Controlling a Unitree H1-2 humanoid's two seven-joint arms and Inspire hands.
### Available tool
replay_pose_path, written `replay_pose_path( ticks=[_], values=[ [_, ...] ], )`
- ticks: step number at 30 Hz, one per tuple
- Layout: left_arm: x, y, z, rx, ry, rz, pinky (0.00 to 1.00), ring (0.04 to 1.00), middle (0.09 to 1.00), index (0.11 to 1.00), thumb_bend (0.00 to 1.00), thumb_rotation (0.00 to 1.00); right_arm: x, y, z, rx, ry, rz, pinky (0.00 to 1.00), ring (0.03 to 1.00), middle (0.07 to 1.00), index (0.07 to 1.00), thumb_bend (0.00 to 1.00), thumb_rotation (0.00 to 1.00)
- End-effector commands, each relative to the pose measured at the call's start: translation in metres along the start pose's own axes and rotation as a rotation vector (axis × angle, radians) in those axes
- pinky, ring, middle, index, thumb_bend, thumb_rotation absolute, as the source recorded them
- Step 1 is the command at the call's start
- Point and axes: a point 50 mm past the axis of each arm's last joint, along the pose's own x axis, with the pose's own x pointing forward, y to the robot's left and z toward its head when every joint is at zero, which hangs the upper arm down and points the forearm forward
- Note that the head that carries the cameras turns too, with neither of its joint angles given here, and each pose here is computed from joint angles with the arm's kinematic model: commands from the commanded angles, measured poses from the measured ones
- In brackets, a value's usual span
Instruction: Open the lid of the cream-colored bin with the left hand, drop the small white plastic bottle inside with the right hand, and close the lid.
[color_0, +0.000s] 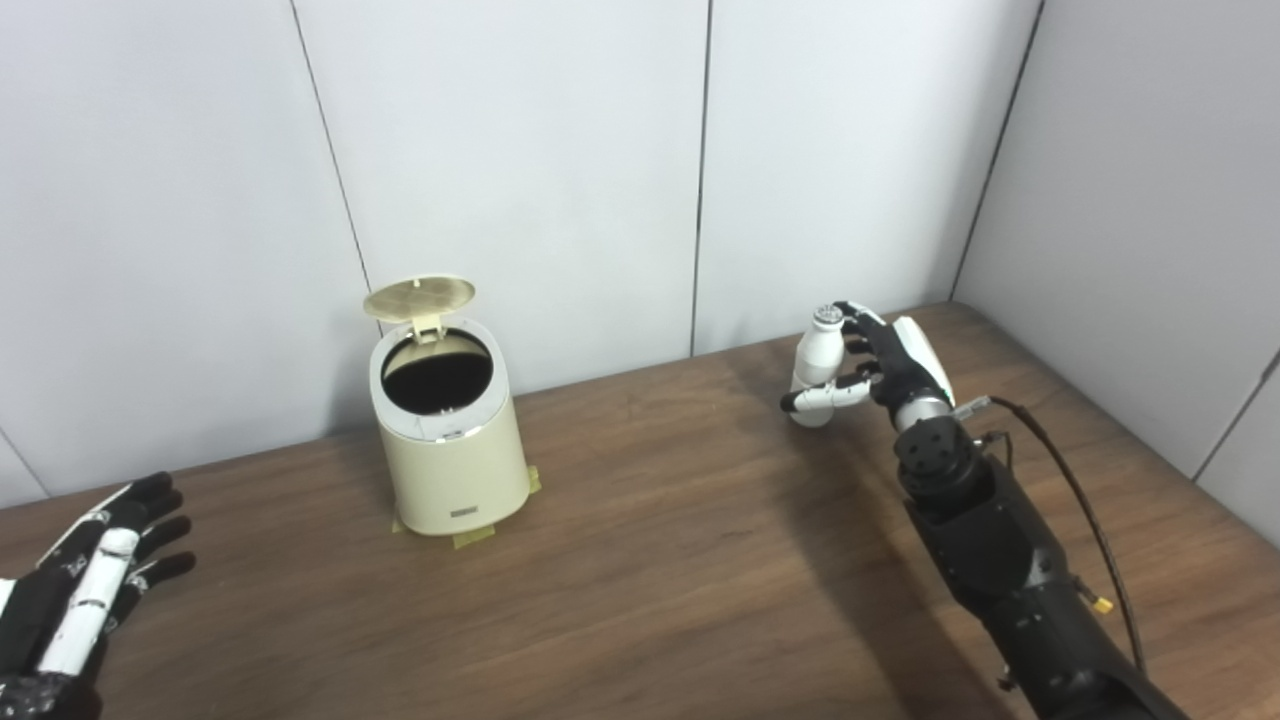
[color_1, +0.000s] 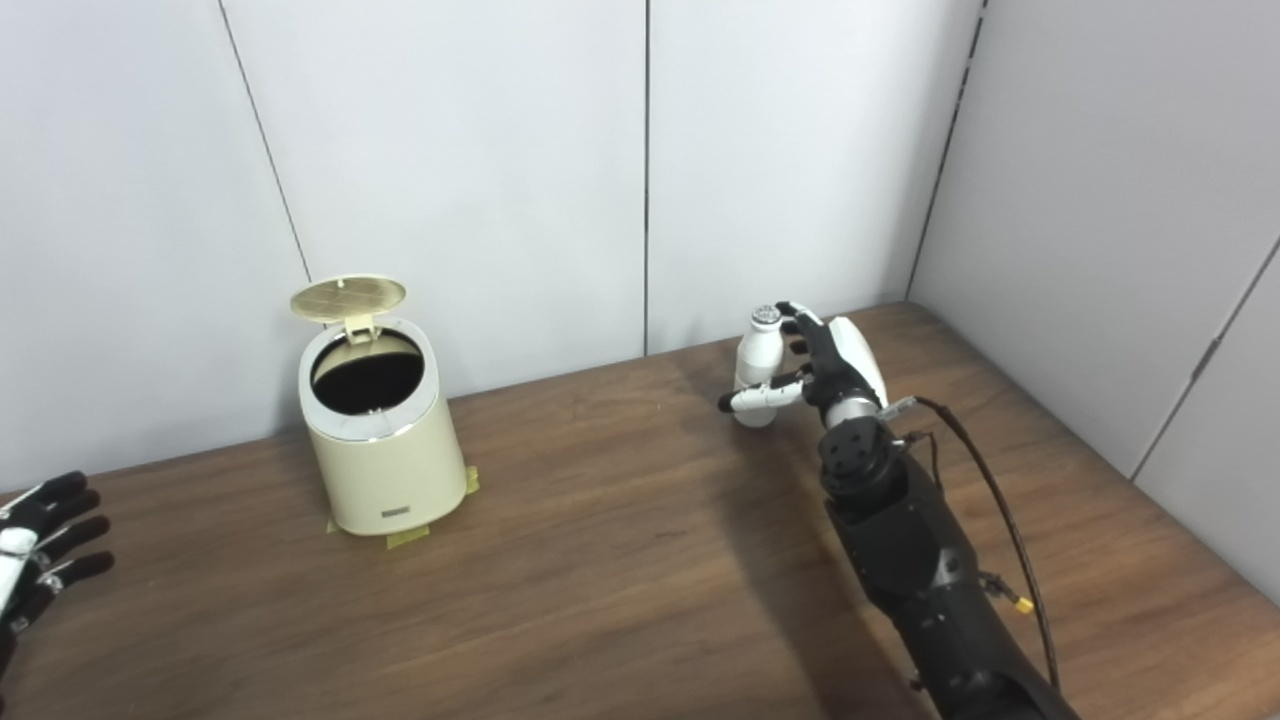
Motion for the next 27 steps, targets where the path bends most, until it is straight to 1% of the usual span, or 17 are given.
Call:
replay_pose_path(
  ticks=[1,5,8,10,12,15,19,21,24,25,26,27],
  values=[
    [0.005,0.003,0.026,0.054,-0.098,-0.013,0.76,0.823,0.845,0.842,0.54,0.73,0.012,-0.018,0.031,0.005,-0.114,-0.073,0.71,0.793,0.827,0.866,0.87,0.09],
    [0.005,0.003,0.027,0.072,-0.089,-0.021,0.75,0.813,0.837,0.835,0.53,0.74,0.011,-0.013,0.029,0.002,-0.161,-0.067,0.68,0.754,0.801,0.841,0.85,0.04],
    [0.005,0.003,0.028,0.062,-0.081,-0.033,0.78,0.813,0.829,0.821,0.55,0.74,0.011,-0.008,0.027,-0.008,-0.189,-0.08,0.65,0.712,0.766,0.804,0.85,0.03],
    [0.005,0.002,0.028,0.069,-0.073,-0.032,0.78,0.814,0.828,0.828,0.53,0.78,0.012,-0.004,0.025,-0.013,-0.205,-0.088,0.64,0.695,0.746,0.776,0.84,0.02],
    [0.004,0.002,0.028,0.068,-0.072,-0.031,0.78,0.814,0.827,0.836,0.5,0.84,0.012,0.0,0.024,-0.028,-0.204,-0.098,0.63,0.678,0.726,0.749,0.81,0.02],
    [0.003,0.003,0.029,0.068,-0.072,-0.035,0.79,0.815,0.826,0.836,0.46,0.89,0.012,0.004,0.022,-0.031,-0.201,-0.106,0.61,0.658,0.71,0.732,0.77,0.02],
    [0.001,0.003,0.031,0.066,-0.064,-0.037,0.79,0.82,0.83,0.835,0.44,0.92,0.011,0.006,0.018,-0.026,-0.21,-0.115,0.56,0.619,0.687,0.725,0.71,0.0],
    [0.0,0.003,0.032,0.069,-0.064,-0.037,0.79,0.819,0.83,0.836,0.43,0.93,0.01,0.006,0.016,-0.027,-0.216,-0.123,0.54,0.6,0.669,0.719,0.7,0.0],
    [0.001,0.003,0.033,0.071,-0.068,-0.038,0.78,0.818,0.828,0.837,0.44,0.93,0.009,0.004,0.014,-0.02,-0.221,-0.138,0.51,0.566,0.623,0.697,0.69,0.0],
    [0.001,0.003,0.033,0.071,-0.069,-0.037,0.78,0.814,0.823,0.835,0.44,0.92,0.009,0.004,0.014,-0.018,-0.219,-0.143,0.5,0.555,0.559,0.69,0.63,0.0],
    [0.001,0.003,0.033,0.073,-0.069,-0.038,0.77,0.811,0.819,0.834,0.44,0.91,0.009,0.004,0.013,-0.018,-0.22,-0.15,0.49,0.545,0.519,0.685,0.59,0.0],
    [0.0,0.003,0.033,0.076,-0.07,-0.039,0.77,0.812,0.82,0.836,0.44,0.92,0.009,0.003,0.012,-0.02,-0.223,-0.159,0.48,0.535,0.504,0.679,0.57,0.0]
  ],
)
